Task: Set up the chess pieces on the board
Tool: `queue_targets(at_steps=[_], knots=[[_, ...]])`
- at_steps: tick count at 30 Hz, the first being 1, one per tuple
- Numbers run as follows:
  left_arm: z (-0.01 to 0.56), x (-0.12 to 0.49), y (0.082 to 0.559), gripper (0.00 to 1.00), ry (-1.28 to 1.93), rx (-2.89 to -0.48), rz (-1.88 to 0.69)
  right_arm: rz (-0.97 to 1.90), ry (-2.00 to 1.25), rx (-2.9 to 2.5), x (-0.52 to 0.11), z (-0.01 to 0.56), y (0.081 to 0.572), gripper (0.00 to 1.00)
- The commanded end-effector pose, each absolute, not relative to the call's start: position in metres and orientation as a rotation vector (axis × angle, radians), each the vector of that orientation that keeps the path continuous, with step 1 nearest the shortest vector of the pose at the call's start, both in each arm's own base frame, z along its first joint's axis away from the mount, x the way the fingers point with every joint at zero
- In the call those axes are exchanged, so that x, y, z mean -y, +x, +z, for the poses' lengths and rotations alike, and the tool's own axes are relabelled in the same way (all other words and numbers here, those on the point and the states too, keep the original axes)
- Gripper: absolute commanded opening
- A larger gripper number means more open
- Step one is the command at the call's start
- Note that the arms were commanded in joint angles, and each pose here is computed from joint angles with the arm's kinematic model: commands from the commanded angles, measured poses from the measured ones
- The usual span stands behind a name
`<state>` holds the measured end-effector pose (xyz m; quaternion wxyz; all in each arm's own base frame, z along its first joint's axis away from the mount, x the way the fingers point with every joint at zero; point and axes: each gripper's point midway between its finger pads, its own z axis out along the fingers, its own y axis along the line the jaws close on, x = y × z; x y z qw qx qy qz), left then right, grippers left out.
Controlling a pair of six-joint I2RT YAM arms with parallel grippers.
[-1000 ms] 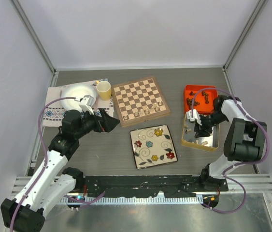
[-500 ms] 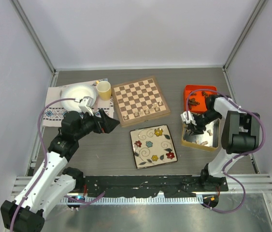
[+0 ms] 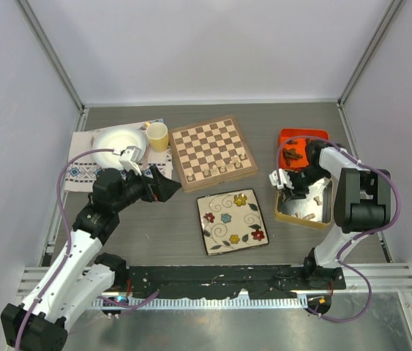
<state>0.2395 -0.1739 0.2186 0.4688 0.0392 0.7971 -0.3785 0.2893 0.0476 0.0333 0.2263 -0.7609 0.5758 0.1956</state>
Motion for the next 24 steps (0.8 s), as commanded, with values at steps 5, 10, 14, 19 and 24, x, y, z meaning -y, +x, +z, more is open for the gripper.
queue_targets(at_steps=[5, 10, 14, 19, 24], knots=[[0.225, 0.173, 0.240, 1.00, 0.115, -1.924, -0.923, 0.551, -2.145, -1.629, -0.044, 0.020, 0.281, 0.41], [0.226, 0.174, 0.238, 1.00, 0.122, -1.918, -0.930, 0.562, -2.120, -1.685, -0.042, 0.018, 0.279, 0.32], [0.227, 0.176, 0.236, 1.00, 0.135, -1.912, -0.952, 0.548, -2.077, -1.758, -0.040, 0.022, 0.280, 0.22], [0.229, 0.179, 0.239, 1.00, 0.131, -1.890, -0.973, 0.509, -2.014, -1.850, -0.036, 0.033, 0.278, 0.11], [0.232, 0.180, 0.238, 0.99, 0.139, -1.905, -0.976, 0.510, -1.873, -1.978, -0.036, 0.044, 0.271, 0.07]])
